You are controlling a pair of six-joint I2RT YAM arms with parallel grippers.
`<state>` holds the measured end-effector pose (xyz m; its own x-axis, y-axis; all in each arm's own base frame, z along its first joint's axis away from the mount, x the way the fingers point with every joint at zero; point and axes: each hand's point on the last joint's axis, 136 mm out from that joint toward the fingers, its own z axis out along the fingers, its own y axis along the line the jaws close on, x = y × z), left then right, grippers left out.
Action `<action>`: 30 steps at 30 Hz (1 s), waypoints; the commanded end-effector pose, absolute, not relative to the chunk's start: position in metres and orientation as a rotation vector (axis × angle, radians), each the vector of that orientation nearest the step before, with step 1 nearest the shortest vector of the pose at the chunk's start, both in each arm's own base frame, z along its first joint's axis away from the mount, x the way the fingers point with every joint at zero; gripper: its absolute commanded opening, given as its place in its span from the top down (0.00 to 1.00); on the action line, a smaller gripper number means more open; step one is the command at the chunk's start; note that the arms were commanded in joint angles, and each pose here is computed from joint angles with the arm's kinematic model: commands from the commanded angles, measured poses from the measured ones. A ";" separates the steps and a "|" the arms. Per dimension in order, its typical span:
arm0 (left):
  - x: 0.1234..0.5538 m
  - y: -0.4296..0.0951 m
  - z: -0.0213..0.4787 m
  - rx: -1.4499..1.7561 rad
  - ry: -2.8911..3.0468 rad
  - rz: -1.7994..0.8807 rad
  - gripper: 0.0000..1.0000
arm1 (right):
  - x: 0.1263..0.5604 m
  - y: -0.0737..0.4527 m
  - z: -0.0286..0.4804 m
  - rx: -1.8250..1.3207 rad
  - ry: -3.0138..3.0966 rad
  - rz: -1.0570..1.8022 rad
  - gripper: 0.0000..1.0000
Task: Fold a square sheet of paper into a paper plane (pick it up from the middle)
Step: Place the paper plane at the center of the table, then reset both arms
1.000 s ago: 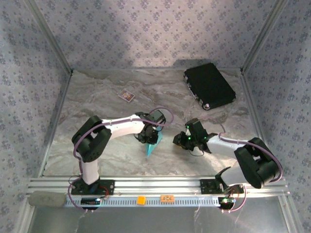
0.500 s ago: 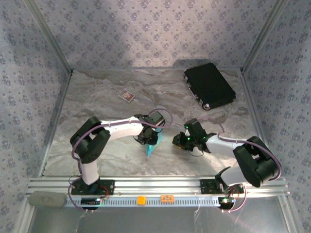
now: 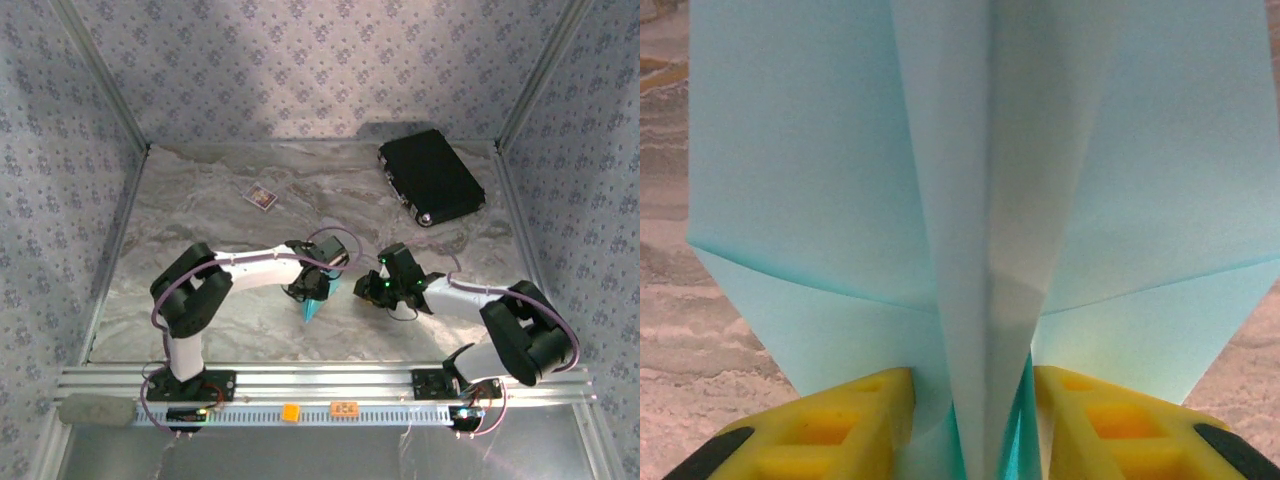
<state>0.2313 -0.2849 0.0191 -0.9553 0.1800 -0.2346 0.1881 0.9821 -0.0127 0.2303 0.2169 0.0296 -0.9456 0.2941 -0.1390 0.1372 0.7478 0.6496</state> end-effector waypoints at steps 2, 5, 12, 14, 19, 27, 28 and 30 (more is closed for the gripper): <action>0.232 -0.269 0.006 0.211 2.904 0.097 0.63 | 0.237 0.213 0.043 0.304 2.680 0.938 0.75; 0.231 -0.266 0.010 0.179 2.905 0.111 0.62 | 0.237 0.212 0.046 0.304 2.671 0.938 0.75; 0.237 -0.275 0.035 0.133 2.869 0.054 0.59 | 0.240 0.207 0.054 0.281 2.656 0.913 0.74; 0.238 -0.278 0.042 0.109 2.862 0.014 0.57 | 0.242 0.204 0.057 0.280 2.650 0.900 0.74; 0.238 -0.285 0.051 0.072 2.857 -0.048 0.56 | 0.245 0.199 0.063 0.285 2.633 0.901 0.73; 0.240 -0.280 0.078 0.065 2.793 -0.100 0.50 | 0.250 0.188 0.069 0.295 2.610 0.874 0.72; 0.241 -0.279 0.084 0.063 2.775 -0.117 0.50 | 0.252 0.184 0.073 0.291 2.603 0.849 0.72; 0.246 -0.274 0.101 0.062 2.704 -0.140 0.46 | 0.257 0.169 0.084 0.278 2.575 0.766 0.68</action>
